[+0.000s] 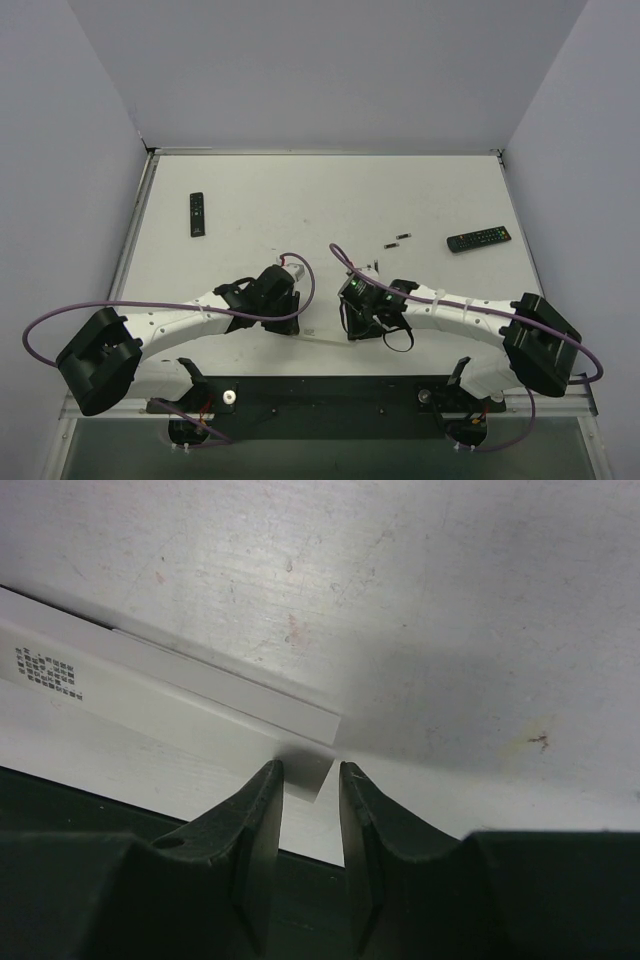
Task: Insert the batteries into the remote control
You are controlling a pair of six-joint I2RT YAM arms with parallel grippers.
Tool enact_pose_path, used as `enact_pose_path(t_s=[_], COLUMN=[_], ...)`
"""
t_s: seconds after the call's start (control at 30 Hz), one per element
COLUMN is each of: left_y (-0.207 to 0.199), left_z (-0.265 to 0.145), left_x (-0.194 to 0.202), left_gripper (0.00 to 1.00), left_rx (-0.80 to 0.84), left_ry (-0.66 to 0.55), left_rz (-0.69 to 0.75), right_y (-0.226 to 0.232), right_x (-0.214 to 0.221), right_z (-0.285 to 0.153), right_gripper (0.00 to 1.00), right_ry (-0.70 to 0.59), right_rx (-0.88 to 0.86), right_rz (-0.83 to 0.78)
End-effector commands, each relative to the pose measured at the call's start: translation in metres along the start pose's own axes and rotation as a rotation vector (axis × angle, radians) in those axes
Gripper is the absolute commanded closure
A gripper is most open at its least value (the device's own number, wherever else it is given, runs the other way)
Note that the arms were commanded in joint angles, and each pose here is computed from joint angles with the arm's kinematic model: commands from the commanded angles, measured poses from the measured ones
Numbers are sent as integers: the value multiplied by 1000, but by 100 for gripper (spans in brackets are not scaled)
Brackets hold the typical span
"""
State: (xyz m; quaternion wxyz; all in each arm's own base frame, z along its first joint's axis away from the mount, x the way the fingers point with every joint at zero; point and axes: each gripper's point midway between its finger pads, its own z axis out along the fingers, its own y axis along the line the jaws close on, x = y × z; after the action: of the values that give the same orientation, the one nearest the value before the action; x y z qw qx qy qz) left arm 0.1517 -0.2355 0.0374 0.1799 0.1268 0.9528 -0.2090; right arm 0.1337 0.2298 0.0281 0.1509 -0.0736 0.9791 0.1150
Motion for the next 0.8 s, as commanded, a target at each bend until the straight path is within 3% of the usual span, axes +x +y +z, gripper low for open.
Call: enact_pose_path(t_s=[0.0, 0.27, 0.77], left_y=[-1, -4, -26], left_z=[-1, -1, -3], left_x=[-3, -3, -3], left_gripper=[70, 70, 70], left_rx=[0, 11, 190], left_ry=[-19, -12, 15], left_rz=[-1, -1, -53], right_y=[-7, -5, 23], right_x=[20, 23, 1], right_z=[7, 12, 12], right_gripper=[78, 87, 87], right_ry=[81, 105, 45], right_rx=[36, 37, -66], right_rz=[0, -8, -17])
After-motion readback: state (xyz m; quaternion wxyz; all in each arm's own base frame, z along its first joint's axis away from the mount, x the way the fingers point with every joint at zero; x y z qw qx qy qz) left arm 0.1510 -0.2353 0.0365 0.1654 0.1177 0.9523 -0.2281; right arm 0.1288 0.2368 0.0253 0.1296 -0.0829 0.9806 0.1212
